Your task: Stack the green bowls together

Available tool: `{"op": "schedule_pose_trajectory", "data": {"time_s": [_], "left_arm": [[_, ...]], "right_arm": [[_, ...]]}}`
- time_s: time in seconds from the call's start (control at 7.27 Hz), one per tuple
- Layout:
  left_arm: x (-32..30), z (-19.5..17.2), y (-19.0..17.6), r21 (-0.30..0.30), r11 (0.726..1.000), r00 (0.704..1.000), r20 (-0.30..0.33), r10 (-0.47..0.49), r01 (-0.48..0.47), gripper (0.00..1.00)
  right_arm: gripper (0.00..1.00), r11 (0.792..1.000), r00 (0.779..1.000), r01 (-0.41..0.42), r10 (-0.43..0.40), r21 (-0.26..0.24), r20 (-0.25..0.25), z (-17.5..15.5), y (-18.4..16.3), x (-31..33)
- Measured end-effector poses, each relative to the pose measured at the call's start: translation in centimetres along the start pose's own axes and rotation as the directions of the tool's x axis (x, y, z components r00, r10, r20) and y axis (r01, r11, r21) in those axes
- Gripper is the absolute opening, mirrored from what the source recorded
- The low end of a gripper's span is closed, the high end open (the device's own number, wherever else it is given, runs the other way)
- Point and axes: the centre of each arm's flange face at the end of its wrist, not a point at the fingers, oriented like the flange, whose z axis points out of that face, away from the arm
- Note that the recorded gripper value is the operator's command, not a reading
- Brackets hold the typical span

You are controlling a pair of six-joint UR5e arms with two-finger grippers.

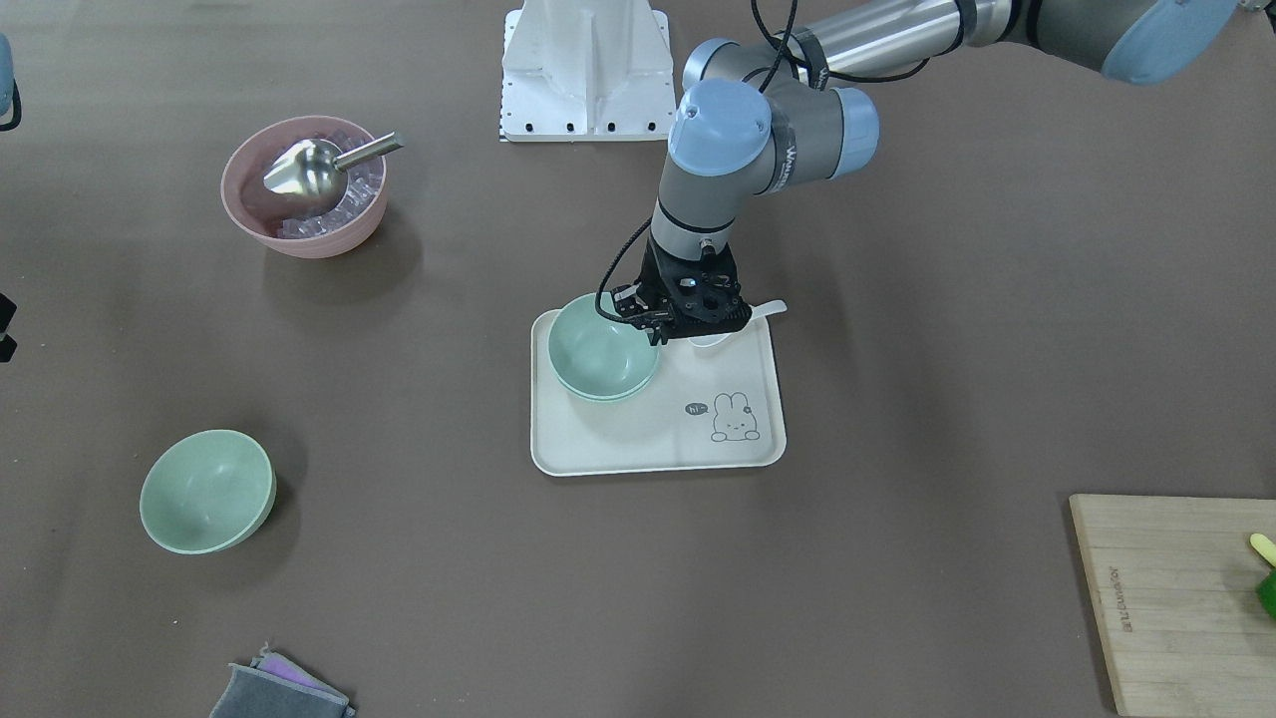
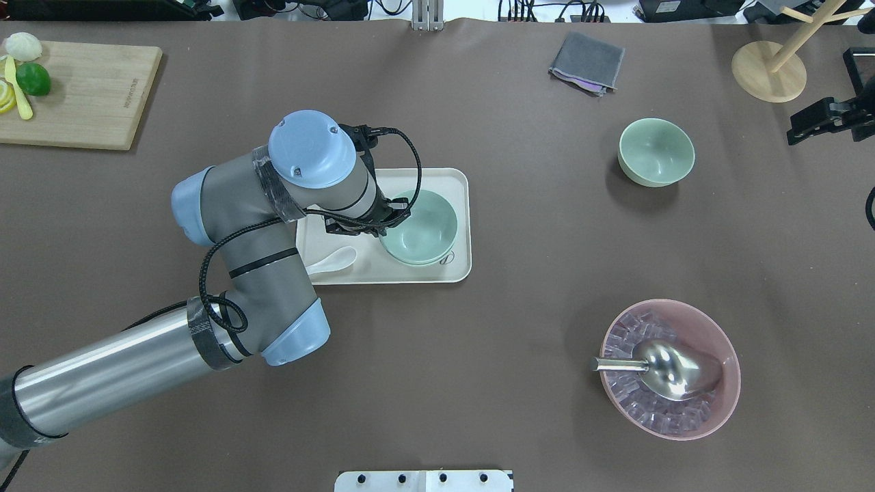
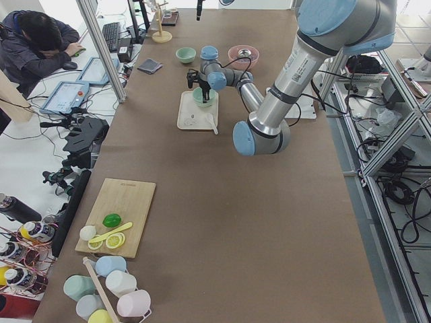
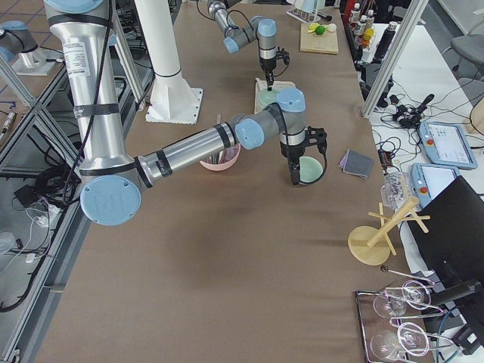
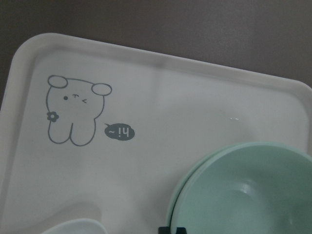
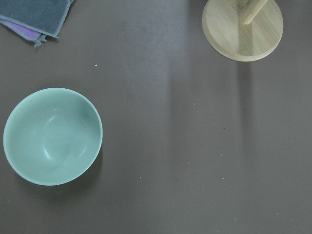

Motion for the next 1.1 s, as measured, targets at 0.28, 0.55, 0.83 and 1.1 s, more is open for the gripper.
{"op": "schedule_pose_trajectory", "data": {"time_s": [0.28,0.55,0.83,1.1], "left_arm": [[-0.1,0.3,-0.1,0.005,1.000,1.000,-0.018,0.006,-0.006,0.97],[0.3,-1.3,-0.2,0.017,1.000,0.999,-0.046,0.012,-0.011,0.97],[-0.5,-5.3,-1.6,0.035,0.999,0.999,-0.037,0.018,-0.017,0.98],[-6.0,-10.4,-6.0,0.028,0.987,0.987,0.044,0.155,-0.157,0.98]], "right_arm": [[0.99,1.000,1.000,0.000,0.000,0.000,0.000,0.0,0.0,0.0],[1.00,1.000,1.000,0.000,0.000,0.000,0.001,0.0,0.0,0.0],[1.00,1.000,1.000,0.020,-0.020,0.017,0.015,-0.3,-0.2,-0.8],[1.00,0.998,0.998,0.052,-0.053,0.030,0.037,-0.1,-0.1,-2.4]]}}
